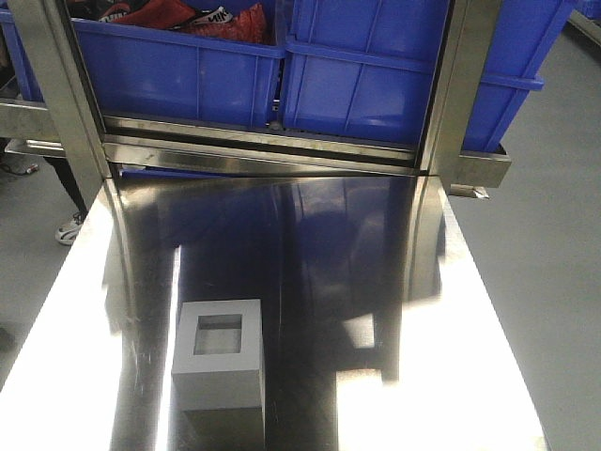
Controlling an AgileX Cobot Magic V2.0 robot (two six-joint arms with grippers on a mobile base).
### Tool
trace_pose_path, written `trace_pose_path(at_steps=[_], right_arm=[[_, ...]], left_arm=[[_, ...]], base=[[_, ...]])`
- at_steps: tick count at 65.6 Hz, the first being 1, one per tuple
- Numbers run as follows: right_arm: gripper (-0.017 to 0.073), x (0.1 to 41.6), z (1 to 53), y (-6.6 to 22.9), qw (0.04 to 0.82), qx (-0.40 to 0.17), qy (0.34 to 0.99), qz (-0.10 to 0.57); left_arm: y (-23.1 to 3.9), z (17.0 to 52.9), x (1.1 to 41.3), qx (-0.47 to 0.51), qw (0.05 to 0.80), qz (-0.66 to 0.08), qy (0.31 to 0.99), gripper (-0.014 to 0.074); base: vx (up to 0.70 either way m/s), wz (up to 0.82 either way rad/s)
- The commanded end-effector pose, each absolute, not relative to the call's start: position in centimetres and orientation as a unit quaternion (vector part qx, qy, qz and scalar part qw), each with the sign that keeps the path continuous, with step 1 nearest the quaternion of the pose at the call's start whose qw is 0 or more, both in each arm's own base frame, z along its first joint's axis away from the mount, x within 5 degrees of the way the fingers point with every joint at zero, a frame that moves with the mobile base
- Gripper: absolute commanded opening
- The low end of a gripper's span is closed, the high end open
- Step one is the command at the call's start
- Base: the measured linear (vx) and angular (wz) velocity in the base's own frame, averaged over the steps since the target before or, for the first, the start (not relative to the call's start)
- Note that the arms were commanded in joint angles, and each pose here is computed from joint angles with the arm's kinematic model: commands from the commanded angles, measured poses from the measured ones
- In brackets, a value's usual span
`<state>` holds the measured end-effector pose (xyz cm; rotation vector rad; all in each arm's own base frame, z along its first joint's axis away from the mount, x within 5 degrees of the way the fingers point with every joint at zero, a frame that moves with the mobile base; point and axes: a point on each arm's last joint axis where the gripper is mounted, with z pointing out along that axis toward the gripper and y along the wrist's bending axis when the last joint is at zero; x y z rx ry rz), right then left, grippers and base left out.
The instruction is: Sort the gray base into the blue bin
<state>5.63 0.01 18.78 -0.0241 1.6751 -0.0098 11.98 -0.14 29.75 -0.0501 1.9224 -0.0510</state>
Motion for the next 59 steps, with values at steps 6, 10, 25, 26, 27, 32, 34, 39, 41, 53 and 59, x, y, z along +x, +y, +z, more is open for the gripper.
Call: trace_pose_path(at_steps=[6, 10, 25, 26, 27, 32, 34, 39, 41, 53, 59], right_arm=[[-0.0009, 5.65, 19.03, 0.02, 0.695, -0.014, 0.719, -0.009], [-0.0009, 5.65, 19.03, 0.02, 0.695, -0.014, 0.719, -0.009], [-0.0009, 5.65, 19.03, 0.02, 0.695, -0.014, 0.719, -0.009], [-0.0009, 5.65, 19.03, 0.02, 0.695, -0.014, 0.719, -0.009], [-0.0009, 5.65, 19.03, 0.02, 0.695, -0.014, 0.719, -0.009], [-0.0009, 5.65, 19.03, 0.02, 0.695, -0.014, 0.719, -0.009], [-0.0009, 5.65, 19.03, 0.02, 0.695, -0.014, 0.719, -0.009], [-0.0009, 5.65, 19.03, 0.02, 0.695, -0.014, 0.719, -0.009], [-0.0009, 5.65, 19.03, 0.02, 0.695, -0.014, 0.719, -0.009], [-0.0009, 5.65, 19.03, 0.02, 0.695, -0.014, 0.719, -0.009], [-0.0009, 5.65, 19.03, 0.02, 0.695, -0.014, 0.719, -0.009]], left_arm=[[-0.2, 31.27, 12.32, -0.023, 0.607, -0.029, 0.794, 0.0008], [-0.2, 31.27, 12.32, -0.023, 0.607, -0.029, 0.794, 0.0025], [-0.21, 31.02, 12.25, -0.023, 0.595, -0.028, 0.803, 0.0171], [-0.21, 31.0, 12.24, -0.023, 0.595, -0.028, 0.803, 0.0191], [-0.21, 30.97, 12.23, -0.023, 0.593, -0.028, 0.804, 0.0205], [-0.21, 30.9, 12.21, -0.023, 0.59, -0.028, 0.807, 0.0287], [-0.21, 30.89, 12.21, -0.023, 0.59, -0.028, 0.807, 0.0317], [-0.21, 30.91, 12.21, -0.023, 0.59, -0.028, 0.806, 0.0395], [-0.21, 30.93, 12.22, -0.023, 0.591, -0.028, 0.806, 0.0414], [-0.21, 30.89, 12.21, -0.023, 0.59, -0.028, 0.807, 0.0448], [-0.27, 30.87, 12.2, -0.029, 0.588, -0.036, 0.808, 0.0447]], base=[[0.0, 0.0], [0.0, 0.0], [0.0, 0.0], [0.0, 0.0], [0.0, 0.0], [0.0, 0.0], [0.0, 0.0], [0.0, 0.0], [0.0, 0.0], [0.0, 0.0], [0.0, 0.0]])
